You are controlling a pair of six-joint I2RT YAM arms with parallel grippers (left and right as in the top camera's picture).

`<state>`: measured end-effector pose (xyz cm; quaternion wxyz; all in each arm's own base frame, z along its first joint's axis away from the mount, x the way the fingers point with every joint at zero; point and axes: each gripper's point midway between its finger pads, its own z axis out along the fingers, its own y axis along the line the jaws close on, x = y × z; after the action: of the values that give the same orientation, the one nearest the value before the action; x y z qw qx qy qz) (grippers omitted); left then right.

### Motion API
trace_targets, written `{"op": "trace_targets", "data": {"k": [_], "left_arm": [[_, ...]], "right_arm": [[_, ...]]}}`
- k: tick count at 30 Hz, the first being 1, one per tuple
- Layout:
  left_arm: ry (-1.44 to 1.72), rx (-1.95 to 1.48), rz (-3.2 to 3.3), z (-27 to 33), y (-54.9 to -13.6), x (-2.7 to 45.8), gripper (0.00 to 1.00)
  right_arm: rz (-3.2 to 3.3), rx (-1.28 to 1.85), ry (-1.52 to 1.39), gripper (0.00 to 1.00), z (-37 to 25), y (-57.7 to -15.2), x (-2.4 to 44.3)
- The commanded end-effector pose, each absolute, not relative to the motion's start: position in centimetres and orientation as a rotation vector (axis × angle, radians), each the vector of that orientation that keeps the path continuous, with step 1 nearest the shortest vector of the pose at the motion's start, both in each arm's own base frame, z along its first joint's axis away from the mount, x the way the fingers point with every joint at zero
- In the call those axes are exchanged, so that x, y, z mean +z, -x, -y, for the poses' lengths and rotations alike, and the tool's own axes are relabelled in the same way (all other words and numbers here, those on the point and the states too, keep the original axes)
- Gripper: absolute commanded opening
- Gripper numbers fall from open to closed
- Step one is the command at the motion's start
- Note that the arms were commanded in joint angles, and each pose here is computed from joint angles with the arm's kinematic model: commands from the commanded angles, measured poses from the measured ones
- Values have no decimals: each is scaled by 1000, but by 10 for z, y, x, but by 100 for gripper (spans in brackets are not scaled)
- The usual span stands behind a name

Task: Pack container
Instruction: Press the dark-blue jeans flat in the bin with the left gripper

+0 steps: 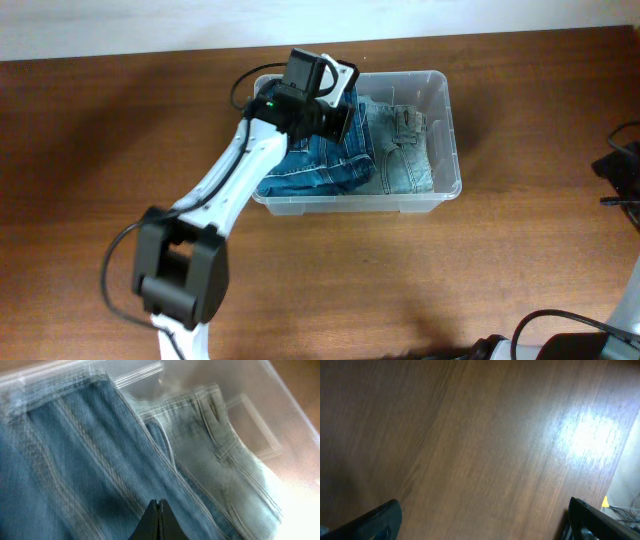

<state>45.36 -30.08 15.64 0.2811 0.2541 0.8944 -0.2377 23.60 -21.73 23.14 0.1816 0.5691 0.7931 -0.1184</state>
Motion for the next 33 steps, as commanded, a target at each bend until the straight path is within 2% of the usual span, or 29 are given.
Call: {"op": "trace_targets", "data": {"k": [1,9,14,22,23,25,27,28,29,33], "left_arm": [[-691,-638,-2450,286,-416,191,1],[-704,-635,-2640,272,-384,156,1],[-713,-620,-2747,269,-371,112,1],[-708,-628,-2691,273,-384,126,7],[-708,-633,-2656,275,-387,141,12],[-706,-639,-2609,276,-389,159,30],[-702,-634,-2570,275,-390,175,40],[-699,-625,-2556,274,-390,181,50],[-692,-604,-2543,271,-391,187,55],[-635,-448,-2517,247,-396,205,60]], "right_arm": [[-2230,-339,-1624,98,218,-234,230],[-2230,-339,-1625,98,218,-234,230],[-2230,-339,-1624,98,218,-234,230],[-2230,-339,-1625,99,218,-234,230],[-2230,-339,-1624,98,218,-234,230],[-2230,-339,-1624,98,218,-234,230],[-2230,-340,-1624,98,218,-234,230],[-2230,-339,-1624,98,218,-234,230],[-2230,-339,-1625,98,218,-234,230],[-2230,-339,-1624,99,218,-234,230]]}}
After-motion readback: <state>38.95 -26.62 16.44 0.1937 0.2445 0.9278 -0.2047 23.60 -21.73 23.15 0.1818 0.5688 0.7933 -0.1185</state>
